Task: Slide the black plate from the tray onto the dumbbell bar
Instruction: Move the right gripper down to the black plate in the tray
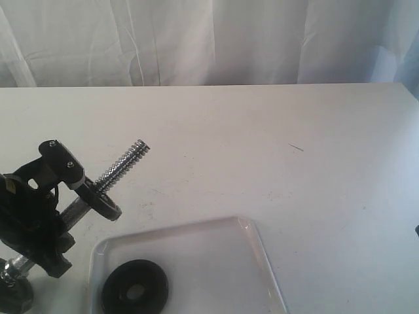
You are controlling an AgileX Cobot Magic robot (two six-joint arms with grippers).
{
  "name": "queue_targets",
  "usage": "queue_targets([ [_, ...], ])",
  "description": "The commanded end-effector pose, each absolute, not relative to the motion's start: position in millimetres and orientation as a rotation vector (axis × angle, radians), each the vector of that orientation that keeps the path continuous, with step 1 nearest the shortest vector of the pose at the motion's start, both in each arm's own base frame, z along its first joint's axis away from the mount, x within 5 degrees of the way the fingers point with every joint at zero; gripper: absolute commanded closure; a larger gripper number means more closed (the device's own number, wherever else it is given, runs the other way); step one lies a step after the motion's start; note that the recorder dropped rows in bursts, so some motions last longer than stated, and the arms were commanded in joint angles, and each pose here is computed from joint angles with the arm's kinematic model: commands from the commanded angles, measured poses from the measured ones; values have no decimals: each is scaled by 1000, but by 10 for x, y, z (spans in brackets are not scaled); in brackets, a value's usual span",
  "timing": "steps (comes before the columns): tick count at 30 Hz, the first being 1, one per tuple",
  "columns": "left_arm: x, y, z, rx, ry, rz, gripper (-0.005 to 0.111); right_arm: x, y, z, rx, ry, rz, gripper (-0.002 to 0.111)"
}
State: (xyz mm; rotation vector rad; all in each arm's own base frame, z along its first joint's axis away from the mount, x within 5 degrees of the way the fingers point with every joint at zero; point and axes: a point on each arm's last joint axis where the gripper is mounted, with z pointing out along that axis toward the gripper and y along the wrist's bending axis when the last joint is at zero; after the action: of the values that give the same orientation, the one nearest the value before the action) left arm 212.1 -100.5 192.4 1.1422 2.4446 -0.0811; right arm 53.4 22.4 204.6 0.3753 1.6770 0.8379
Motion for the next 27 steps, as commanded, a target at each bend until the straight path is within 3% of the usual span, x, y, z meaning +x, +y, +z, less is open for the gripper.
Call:
queue_targets([
  [1,2210,-1044,2154,1035,2301,-83,107,532,253,2480,194,1637,757,108],
  [7,2213,-1045,2156,1033,2298,-82,107,861,389,3109,-66,1743,583,108],
  [14,2233,-999,2156,1017,2305,-68,107,1864,785,3665,-455,2037,510,108],
  [18,2306,-814,2155,887,2359,-48,107,2340,897,3654,-589,2184,437,108],
  [25,2318,-777,2155,854,2372,-47,107,2451,1368,3259,-900,2358,538,107],
  [27,2318,-777,2155,854,2372,-47,107,2427,1609,3129,-1038,2345,645,91],
])
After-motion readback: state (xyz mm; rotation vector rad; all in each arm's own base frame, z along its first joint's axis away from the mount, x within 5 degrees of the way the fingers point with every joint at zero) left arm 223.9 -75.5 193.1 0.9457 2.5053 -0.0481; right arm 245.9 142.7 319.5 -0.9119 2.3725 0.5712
